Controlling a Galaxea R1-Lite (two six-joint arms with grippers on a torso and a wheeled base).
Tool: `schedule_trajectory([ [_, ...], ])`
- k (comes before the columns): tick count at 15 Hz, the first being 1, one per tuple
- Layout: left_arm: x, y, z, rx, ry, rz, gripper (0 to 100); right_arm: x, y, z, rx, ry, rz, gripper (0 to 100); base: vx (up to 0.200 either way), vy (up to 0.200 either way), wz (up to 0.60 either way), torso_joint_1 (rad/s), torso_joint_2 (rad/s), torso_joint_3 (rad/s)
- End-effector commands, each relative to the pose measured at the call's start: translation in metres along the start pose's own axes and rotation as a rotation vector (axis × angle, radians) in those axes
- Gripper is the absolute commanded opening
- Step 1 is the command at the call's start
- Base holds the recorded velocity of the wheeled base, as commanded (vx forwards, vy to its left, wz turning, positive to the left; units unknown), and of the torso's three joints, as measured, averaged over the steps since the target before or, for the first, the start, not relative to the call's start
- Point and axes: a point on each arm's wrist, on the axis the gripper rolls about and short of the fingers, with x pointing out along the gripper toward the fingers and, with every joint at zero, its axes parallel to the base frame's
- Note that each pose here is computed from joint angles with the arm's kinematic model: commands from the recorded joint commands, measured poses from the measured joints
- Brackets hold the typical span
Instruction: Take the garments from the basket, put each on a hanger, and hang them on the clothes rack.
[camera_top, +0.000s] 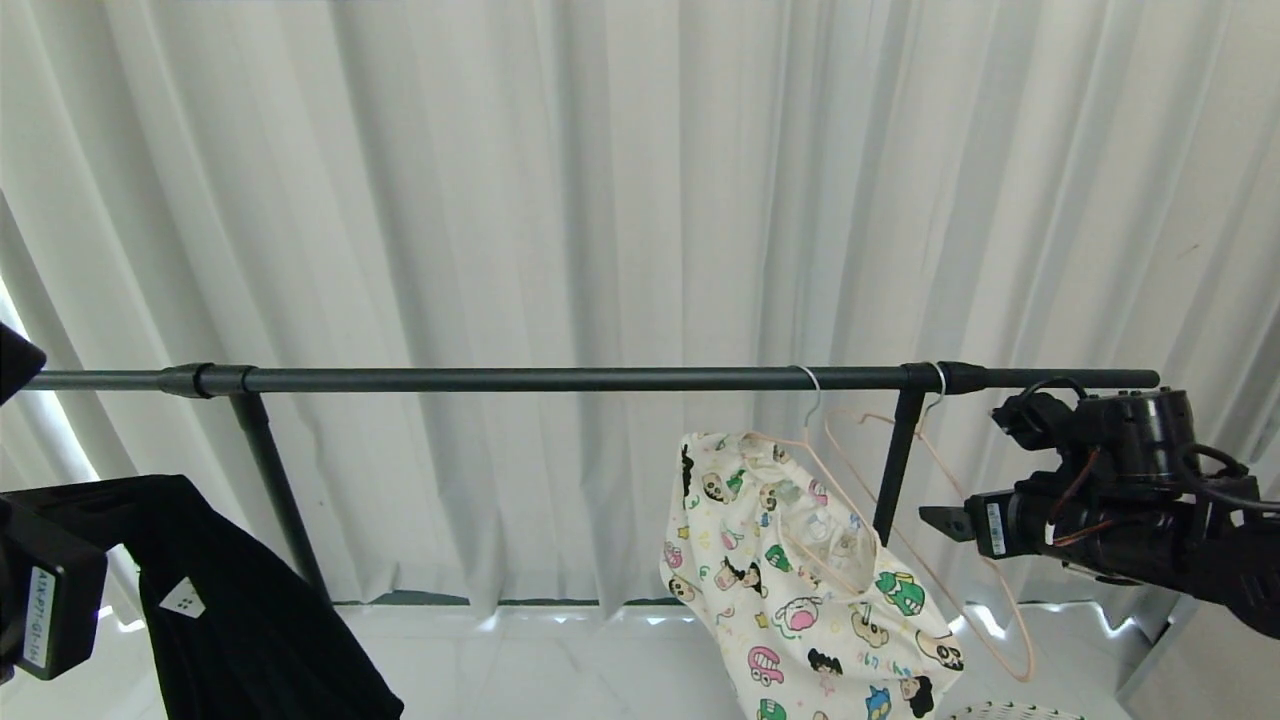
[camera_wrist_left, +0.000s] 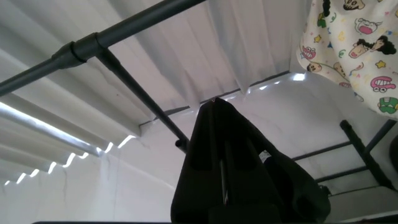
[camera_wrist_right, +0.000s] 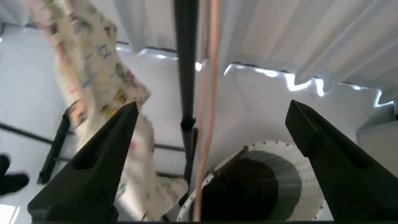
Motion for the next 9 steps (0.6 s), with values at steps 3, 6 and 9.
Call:
schedule_trajectory([
  [3,-0.001,-0.002,-0.004,0.007,0.004,-0.009,0,0.021,-0.005,-0.012,0.008,0.069,-0.018,100,0.0,0.0,0.0,0.0,0.0,0.0],
  [6,0.0,-0.004,-0.004,0.017,0.001,-0.027,0,0.027,-0.004,-0.008,0.006,0.06,-0.014,100,0.0,0.0,0.0,0.0,0.0,0.0],
  [9,0.0,-0.004,-0.004,0.016,0.001,-0.027,0,0.036,-0.003,-0.006,0.006,0.054,-0.012,0,0.0,0.0,0.0,0.0,0.0,0.0],
])
